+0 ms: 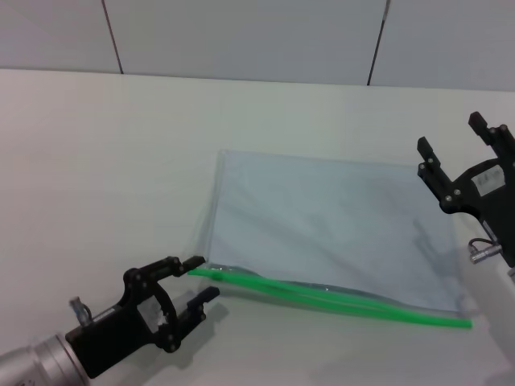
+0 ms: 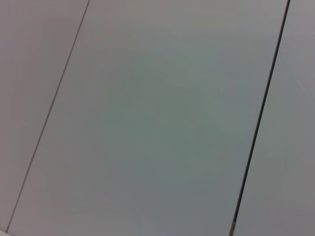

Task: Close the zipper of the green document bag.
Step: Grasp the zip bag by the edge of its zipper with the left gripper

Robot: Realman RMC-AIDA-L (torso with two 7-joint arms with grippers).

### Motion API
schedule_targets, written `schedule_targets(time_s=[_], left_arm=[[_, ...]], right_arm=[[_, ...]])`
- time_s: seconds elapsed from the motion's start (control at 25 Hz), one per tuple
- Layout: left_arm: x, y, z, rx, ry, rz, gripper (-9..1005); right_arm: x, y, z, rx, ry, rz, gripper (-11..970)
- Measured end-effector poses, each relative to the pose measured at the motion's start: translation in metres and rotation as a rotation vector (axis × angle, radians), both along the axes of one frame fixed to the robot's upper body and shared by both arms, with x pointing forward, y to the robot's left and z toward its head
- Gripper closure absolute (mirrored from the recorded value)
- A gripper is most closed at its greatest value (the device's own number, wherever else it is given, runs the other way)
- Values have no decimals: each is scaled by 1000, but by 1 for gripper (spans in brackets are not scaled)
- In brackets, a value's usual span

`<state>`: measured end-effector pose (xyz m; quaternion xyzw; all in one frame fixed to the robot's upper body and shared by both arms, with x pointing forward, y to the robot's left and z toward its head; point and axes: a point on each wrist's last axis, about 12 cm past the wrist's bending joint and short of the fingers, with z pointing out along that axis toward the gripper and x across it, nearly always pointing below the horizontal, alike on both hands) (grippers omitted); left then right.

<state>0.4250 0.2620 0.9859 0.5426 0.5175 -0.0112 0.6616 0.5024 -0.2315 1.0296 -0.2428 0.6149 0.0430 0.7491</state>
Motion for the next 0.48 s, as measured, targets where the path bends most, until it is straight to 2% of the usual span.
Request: schedule_targets(time_s=[0.2,0.48], left_arm=[[-2,-1,-2,10,8,-11,549],[8,1,-6,108,-19,9,549]], right_arm=[[0,-2,-1,-2,2,-6,234],[0,-1,0,-3,0,-2,235]])
